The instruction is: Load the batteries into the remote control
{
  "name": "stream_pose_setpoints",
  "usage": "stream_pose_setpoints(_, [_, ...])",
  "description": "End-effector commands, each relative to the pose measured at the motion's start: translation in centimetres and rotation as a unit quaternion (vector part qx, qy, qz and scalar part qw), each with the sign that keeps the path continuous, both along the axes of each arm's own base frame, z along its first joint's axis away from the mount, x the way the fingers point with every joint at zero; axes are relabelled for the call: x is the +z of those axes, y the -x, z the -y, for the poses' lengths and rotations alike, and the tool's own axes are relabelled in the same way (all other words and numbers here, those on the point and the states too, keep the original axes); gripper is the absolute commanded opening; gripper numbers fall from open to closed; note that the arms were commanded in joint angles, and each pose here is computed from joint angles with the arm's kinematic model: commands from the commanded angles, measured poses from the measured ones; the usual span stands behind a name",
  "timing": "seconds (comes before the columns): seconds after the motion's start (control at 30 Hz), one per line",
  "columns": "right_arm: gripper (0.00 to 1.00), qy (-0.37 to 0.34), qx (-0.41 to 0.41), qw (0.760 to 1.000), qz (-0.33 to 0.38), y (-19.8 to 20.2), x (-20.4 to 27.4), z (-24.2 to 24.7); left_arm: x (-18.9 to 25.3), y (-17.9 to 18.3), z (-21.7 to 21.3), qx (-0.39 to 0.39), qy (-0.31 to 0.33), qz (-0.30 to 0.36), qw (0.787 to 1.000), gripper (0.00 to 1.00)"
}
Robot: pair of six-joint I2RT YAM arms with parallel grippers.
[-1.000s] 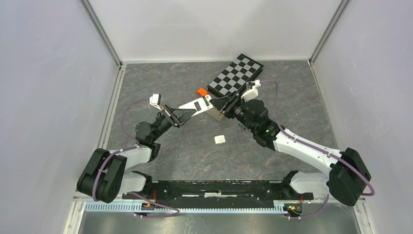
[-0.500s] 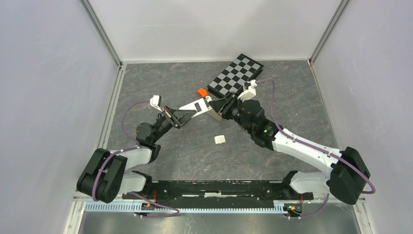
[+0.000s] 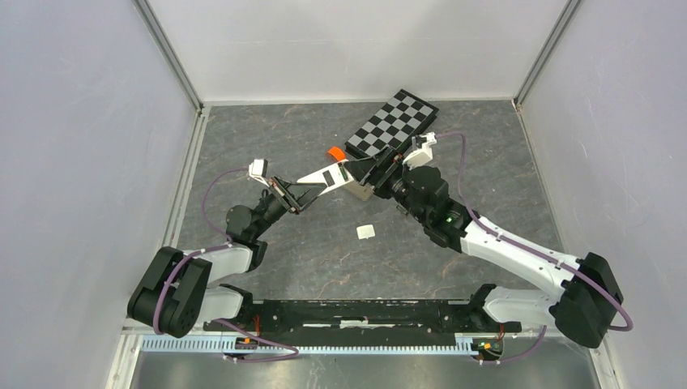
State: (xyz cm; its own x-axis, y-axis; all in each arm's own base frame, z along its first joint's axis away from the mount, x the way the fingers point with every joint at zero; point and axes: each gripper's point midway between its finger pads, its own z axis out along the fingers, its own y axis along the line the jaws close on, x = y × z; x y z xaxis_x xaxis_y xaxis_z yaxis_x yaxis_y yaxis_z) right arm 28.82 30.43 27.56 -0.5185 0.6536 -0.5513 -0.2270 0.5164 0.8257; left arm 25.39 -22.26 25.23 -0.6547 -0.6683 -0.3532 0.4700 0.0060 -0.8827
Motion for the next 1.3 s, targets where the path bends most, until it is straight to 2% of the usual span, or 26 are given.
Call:
stream_pose_setpoints(0.0, [0.96, -0.064, 0.045, 0.997, -0.027, 0.7, 0.7, -2.0, 2.1, 0.4, -0.3, 0.010, 0.017, 0.047, 0.999, 0.02])
stream_pose_setpoints(0.13, [0.98, -0.083, 0.077, 0.991, -0.069, 0.9, -0.8, -3.9, 2.3, 0.5, -0.3, 0.009, 0.017, 0.052, 0.998, 0.02])
stream_pose_setpoints(0.33, [0.98, -0.161, 0.098, 0.980, -0.061, 1.1, -0.3, -4.8, 2.0, 0.6, -0.2, 0.006, 0.012, 0.054, 0.998, 0.02])
stream_pose_setpoints(0.67, [0.98, -0.169, 0.080, 0.982, -0.025, 0.8, 1.3, -3.8, 1.6, 0.4, -0.2, 0.007, 0.008, 0.051, 0.999, 0.02])
stream_pose_setpoints(0.83, [0.98, -0.191, 0.072, 0.978, -0.042, 0.2, 1.4, -3.6, 1.5, 0.6, -0.2, 0.004, 0.007, 0.052, 0.999, 0.02])
stream_pose_setpoints(1.27, [0.79, -0.227, 0.085, 0.968, -0.070, -0.7, 1.9, -4.6, 0.9, 1.2, 0.3, -0.012, -0.012, 0.076, 0.997, 0.02])
